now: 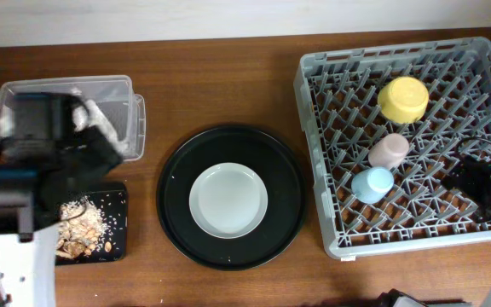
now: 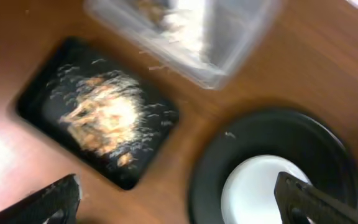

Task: Sort waste into correct bins and load items into the dishwasher rack
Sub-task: 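Return the empty plate to the round black tray and release, then reach the right gripper to the white plate and grasp its rim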

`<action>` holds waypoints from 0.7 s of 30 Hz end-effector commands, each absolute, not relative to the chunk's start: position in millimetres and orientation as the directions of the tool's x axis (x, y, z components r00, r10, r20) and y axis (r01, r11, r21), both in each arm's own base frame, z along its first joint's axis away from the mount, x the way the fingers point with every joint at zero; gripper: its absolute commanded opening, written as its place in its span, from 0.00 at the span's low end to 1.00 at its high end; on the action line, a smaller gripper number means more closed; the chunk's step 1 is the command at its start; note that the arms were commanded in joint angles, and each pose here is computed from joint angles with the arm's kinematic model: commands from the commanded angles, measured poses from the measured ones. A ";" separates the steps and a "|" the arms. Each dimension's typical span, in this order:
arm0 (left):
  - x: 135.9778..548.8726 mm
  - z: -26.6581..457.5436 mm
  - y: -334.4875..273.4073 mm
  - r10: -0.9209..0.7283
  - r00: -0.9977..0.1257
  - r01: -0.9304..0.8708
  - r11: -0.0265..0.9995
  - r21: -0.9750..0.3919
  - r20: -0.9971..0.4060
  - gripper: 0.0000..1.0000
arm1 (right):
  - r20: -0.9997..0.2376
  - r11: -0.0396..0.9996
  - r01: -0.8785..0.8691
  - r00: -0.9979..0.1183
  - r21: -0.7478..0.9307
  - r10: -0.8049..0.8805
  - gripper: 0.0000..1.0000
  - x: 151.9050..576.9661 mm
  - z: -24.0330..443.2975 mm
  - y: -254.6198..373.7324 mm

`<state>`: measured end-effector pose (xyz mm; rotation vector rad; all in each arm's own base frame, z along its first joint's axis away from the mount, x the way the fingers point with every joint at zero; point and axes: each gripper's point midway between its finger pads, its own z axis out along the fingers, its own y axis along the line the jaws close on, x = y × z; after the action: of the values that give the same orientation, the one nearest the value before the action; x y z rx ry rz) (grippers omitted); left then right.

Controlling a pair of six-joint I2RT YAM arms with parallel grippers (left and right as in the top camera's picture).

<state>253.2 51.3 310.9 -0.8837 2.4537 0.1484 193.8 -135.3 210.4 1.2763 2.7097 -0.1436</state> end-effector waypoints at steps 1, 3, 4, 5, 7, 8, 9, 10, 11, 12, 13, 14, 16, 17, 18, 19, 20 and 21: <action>224.8 310.7 95.2 -0.673 -0.552 -0.760 0.649 -0.035 -0.493 0.99 | -0.172 0.624 0.781 -0.619 -0.033 0.766 0.99 192.4 210.3 -137.5; 219.6 308.7 101.7 -0.706 -0.527 -0.784 0.618 -0.049 -0.474 0.99 | -0.172 0.624 0.781 -0.619 -0.033 0.766 0.99 192.4 210.3 -137.5; 219.5 308.7 101.9 -0.706 -0.526 -0.785 0.618 -0.049 -0.474 0.99 | -0.171 0.624 0.781 -0.619 -0.032 0.767 0.99 192.4 210.3 -137.4; 219.5 308.8 101.8 -0.706 -0.526 -0.785 0.618 -0.050 -0.474 0.99 | -0.171 0.624 0.781 -0.619 -0.029 0.767 0.99 192.8 210.3 -137.0; 219.6 308.8 101.7 -0.706 -0.526 -0.785 0.618 -0.050 -0.474 0.99 | -0.131 0.636 0.765 -0.624 0.099 0.771 0.99 205.9 210.1 -117.8; 219.6 308.8 101.7 -0.706 -0.526 -0.785 0.618 -0.050 -0.474 0.99 | -0.096 0.634 0.738 -0.631 0.233 0.770 0.99 220.5 213.5 -98.5; 219.6 308.8 101.7 -0.706 -0.526 -0.785 0.618 -0.050 -0.474 0.99 | -0.080 0.627 0.714 -0.638 0.310 0.766 0.99 229.4 217.1 -87.8; 219.5 308.8 101.8 -0.706 -0.526 -0.785 0.618 -0.050 -0.474 0.99 | -0.063 0.616 0.691 -0.645 0.378 0.761 0.99 236.4 221.3 -77.7; 219.6 308.8 101.7 -0.706 -0.526 -0.785 0.618 -0.050 -0.474 0.99 | -0.052 0.607 0.681 -0.647 0.410 0.761 0.99 239.3 223.4 -72.7; 219.6 308.8 101.7 -0.706 -0.526 -0.785 0.618 -0.050 -0.474 0.99 | -0.022 0.563 0.687 -0.625 0.460 0.781 0.99 244.4 227.5 -65.6; 219.6 308.8 101.7 -0.706 -0.526 -0.785 0.618 -0.050 -0.474 0.99 | 0.051 0.493 0.636 -0.641 0.593 0.766 0.99 253.9 241.9 -41.1; 219.6 308.8 101.7 -0.706 -0.526 -0.785 0.618 -0.050 -0.474 0.99 | 0.044 0.496 0.549 -0.699 0.673 0.714 0.99 259.9 253.0 -25.2; 219.6 308.8 101.7 -0.706 -0.526 -0.785 0.618 -0.050 -0.474 0.99 | -0.060 0.582 0.354 -0.818 0.732 0.573 1.00 265.9 263.8 0.0; 219.6 308.8 101.7 -0.706 -0.526 -0.785 0.618 -0.050 -0.474 0.99 | -0.090 0.622 0.303 -0.850 0.722 0.519 1.00 265.4 262.4 8.5; 219.6 308.8 101.7 -0.706 -0.526 -0.785 0.618 -0.050 -0.474 0.99 | -0.149 0.729 0.199 -0.912 0.655 0.383 0.99 263.3 253.2 27.5; 219.6 308.8 101.7 -0.706 -0.526 -0.785 0.618 -0.050 -0.474 0.99 | -0.165 0.795 0.146 -0.941 0.588 0.295 0.98 260.7 244.5 41.1; 219.6 308.8 101.7 -0.706 -0.526 -0.785 0.618 -0.050 -0.474 0.99 | -0.180 0.831 0.091 -0.958 0.549 0.224 0.96 259.5 240.5 54.0; 219.6 308.8 101.7 -0.706 -0.526 -0.785 0.618 -0.050 -0.474 0.99 | -0.197 0.851 0.030 -0.968 0.525 0.155 0.92 259.7 238.6 70.3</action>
<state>220.7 101.4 304.6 -1.1692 2.4117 0.2448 263.5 45.1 246.6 0.4009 2.7255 0.9043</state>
